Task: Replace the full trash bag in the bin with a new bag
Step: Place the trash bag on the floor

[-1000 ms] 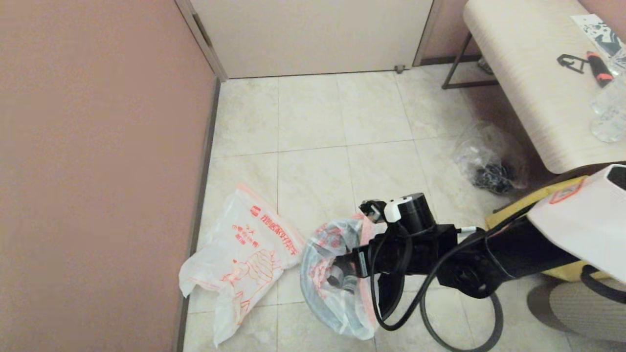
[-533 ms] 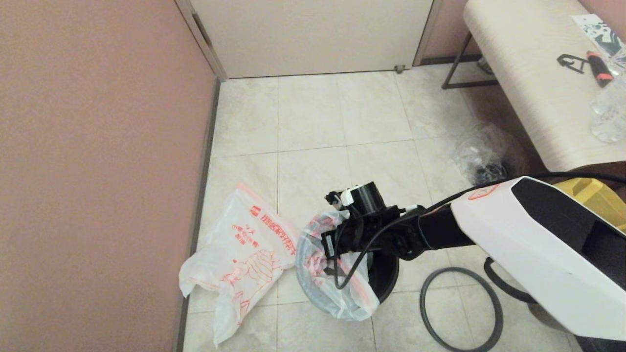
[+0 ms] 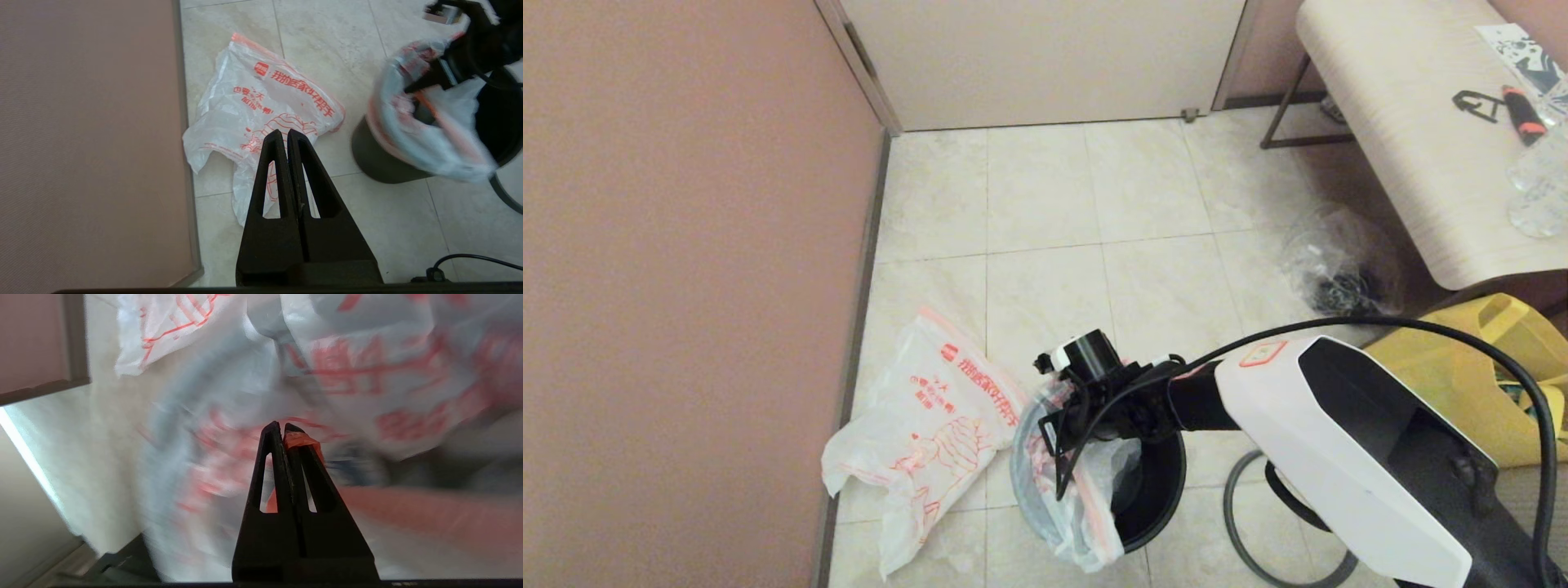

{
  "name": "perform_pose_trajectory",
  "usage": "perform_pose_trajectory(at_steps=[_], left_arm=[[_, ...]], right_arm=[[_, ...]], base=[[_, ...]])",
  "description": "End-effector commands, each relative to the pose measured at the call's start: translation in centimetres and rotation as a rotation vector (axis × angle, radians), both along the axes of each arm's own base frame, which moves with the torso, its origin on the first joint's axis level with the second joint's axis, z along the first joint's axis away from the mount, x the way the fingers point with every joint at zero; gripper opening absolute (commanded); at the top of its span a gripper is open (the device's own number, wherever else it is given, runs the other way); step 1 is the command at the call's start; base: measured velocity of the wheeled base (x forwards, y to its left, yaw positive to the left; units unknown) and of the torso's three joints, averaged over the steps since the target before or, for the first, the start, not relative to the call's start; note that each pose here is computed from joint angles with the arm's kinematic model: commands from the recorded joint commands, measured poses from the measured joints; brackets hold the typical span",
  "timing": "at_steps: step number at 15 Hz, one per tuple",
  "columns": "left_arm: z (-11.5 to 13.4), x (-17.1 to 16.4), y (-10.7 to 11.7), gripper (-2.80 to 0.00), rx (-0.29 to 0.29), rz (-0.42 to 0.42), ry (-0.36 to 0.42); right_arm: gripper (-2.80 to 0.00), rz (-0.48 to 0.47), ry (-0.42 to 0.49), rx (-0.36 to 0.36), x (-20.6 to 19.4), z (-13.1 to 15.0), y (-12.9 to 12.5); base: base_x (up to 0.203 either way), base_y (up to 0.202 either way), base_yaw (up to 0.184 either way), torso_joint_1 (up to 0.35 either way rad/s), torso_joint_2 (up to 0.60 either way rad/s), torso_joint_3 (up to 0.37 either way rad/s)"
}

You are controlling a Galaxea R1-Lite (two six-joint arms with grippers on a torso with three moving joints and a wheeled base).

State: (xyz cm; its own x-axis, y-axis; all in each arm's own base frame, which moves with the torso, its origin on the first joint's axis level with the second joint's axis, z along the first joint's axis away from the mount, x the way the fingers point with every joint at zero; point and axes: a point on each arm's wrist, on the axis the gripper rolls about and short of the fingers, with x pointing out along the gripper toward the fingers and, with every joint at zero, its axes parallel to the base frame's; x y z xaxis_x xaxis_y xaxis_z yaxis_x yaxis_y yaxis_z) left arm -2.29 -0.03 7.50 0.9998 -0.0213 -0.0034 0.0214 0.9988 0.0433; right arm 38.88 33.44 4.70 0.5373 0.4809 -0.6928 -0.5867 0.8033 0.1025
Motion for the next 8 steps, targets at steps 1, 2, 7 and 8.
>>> perform_pose_trajectory(at_steps=[1, 2, 7, 8], left_arm=[[0.0, 0.0, 0.0, -2.80, 0.000, -0.002, 0.001], [0.0, 0.0, 0.0, -2.80, 0.000, -0.002, 0.001], [0.0, 0.0, 0.0, -2.80, 0.000, 0.000, 0.001], [0.0, 0.0, 0.0, -2.80, 0.000, 0.000, 0.001]], right_arm=[[-2.80, 0.024, -0.012, -0.030, 0.7, -1.3, 0.3], [-2.80, 0.029, -0.013, -0.041, 0.4, -1.0, 0.2], [-2.80, 0.019, -0.029, 0.060, -3.0, 6.3, -1.0], [-2.80, 0.021, -0.030, 0.092, -4.0, 7.9, -1.6]], base=[[0.000, 0.000, 0.000, 0.000, 0.00, 0.000], [0.000, 0.000, 0.000, 0.000, 0.00, 0.000], [0.000, 0.000, 0.000, 0.000, 0.00, 0.000], [0.000, 0.000, 0.000, 0.000, 0.00, 0.000]])
